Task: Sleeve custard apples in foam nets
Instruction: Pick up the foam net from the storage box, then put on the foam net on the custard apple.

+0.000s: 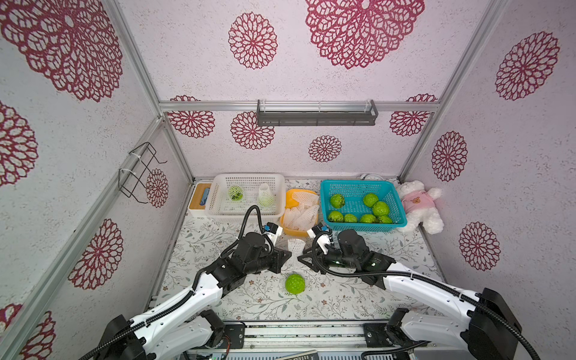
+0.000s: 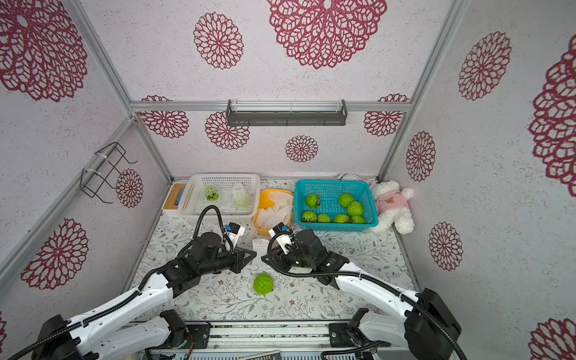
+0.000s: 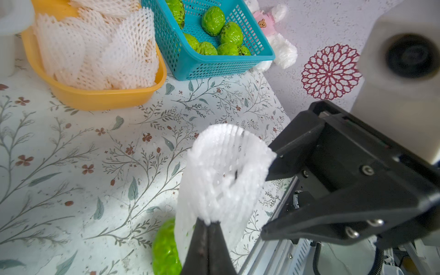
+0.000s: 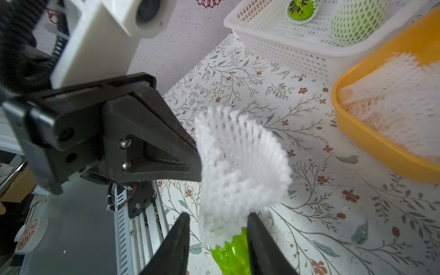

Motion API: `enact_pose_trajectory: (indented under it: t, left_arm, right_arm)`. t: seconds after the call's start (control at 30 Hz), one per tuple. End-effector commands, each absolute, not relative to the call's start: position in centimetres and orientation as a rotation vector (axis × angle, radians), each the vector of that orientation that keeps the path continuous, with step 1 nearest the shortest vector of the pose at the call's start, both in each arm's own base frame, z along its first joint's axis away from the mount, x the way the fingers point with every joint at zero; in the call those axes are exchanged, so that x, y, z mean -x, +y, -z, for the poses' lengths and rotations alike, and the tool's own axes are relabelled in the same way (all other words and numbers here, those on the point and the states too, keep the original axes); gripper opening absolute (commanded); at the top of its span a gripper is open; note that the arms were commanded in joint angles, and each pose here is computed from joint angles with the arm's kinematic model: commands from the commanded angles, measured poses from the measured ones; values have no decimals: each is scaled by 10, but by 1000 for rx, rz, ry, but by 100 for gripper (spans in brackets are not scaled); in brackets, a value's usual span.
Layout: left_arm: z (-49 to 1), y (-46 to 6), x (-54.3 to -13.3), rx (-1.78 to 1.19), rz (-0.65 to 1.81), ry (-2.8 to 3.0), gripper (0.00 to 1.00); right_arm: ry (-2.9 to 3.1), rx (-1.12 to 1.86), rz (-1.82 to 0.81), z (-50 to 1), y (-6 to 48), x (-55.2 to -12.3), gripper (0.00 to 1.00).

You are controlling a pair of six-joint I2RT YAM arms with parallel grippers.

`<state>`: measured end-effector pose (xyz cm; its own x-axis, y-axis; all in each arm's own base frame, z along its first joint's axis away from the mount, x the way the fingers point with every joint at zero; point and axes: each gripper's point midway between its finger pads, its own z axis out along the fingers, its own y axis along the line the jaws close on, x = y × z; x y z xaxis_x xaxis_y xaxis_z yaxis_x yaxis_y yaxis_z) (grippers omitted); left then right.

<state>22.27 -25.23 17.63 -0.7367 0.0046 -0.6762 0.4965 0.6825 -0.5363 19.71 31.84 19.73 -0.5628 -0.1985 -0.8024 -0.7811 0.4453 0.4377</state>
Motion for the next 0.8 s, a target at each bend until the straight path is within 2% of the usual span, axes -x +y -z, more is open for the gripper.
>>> enact_pose_trajectory:
  t: [0.0, 0.4, 0.77]
  left_arm:
    - [-180, -249, -229, -337, 957, 2166, 0]
    - [-153, -248, -236, -323, 882, 2094, 0]
    - [-126, -265, -207, -493, 827, 2156, 0]
  right_arm:
    - [2009, 762, -1021, -200, 313, -208, 43]
    - [2053, 704, -982, -191, 305, -212, 44]
    - [2090, 682, -1013, -179, 300, -204, 44]
